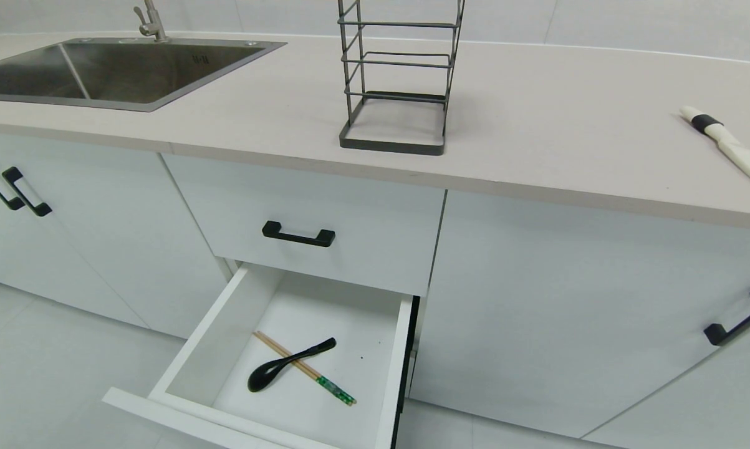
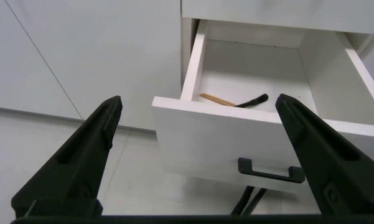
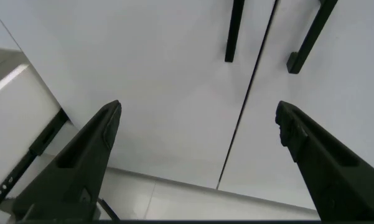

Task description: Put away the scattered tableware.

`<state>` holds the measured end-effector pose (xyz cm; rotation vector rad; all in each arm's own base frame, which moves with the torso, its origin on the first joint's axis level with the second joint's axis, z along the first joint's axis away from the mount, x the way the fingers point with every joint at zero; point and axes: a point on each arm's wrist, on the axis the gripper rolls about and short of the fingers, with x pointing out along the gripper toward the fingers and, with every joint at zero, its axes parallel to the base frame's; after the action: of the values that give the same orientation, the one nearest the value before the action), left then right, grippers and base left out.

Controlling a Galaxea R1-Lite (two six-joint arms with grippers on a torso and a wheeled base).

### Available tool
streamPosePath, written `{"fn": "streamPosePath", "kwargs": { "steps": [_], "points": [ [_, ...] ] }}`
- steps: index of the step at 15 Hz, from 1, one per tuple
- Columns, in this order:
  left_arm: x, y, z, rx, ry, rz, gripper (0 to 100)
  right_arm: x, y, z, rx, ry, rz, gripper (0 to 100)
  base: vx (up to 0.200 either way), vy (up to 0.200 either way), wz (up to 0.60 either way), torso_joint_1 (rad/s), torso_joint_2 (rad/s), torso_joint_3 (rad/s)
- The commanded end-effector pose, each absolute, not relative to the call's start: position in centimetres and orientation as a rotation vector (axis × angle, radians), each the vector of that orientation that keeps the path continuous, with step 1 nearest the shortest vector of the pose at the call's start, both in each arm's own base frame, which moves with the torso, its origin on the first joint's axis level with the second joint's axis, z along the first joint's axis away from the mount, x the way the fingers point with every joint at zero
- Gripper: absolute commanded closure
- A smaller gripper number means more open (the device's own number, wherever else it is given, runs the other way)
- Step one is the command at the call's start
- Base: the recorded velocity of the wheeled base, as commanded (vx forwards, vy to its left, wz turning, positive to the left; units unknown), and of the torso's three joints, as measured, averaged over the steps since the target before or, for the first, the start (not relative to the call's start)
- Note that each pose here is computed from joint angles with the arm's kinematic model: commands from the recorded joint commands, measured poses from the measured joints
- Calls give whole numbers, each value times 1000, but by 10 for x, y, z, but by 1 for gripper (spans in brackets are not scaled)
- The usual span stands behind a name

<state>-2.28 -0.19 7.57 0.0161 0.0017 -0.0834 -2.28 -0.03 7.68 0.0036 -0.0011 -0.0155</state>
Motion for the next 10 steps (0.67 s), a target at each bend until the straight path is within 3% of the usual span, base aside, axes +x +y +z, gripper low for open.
{"fn": "streamPosePath", "kwargs": {
  "steps": [1, 3, 4, 5, 6, 7, 10],
  "points": [
    [-23, -2, 76, 23, 1, -89, 0, -23, 0, 76, 5, 1, -17, 0, 0, 0, 0, 0, 0, 0],
    [-23, -3, 78, 41, -19, -121, 0, -23, 0, 76, 6, 1, -17, 0, 0, 0, 0, 0, 0, 0],
    [-27, -3, 96, 31, -132, -120, 0, -23, 0, 76, 6, 1, -17, 0, 0, 0, 0, 0, 0, 0],
    [-38, -3, 139, 37, -321, -122, 0, -23, 0, 76, 6, 1, -17, 0, 0, 0, 0, 0, 0, 0],
    [-33, -4, 173, 65, -319, -145, 0, -23, 0, 76, 6, 1, -17, 0, 0, 0, 0, 0, 0, 0],
    [-28, -5, 176, 79, -291, -201, 0, -23, 0, 76, 6, 1, -17, 0, 0, 0, 0, 0, 0, 0],
    [17, -7, 192, 50, -54, -336, 0, -23, 0, 76, 6, 1, -17, 0, 0, 0, 0, 0, 0, 0]
  ]
}}
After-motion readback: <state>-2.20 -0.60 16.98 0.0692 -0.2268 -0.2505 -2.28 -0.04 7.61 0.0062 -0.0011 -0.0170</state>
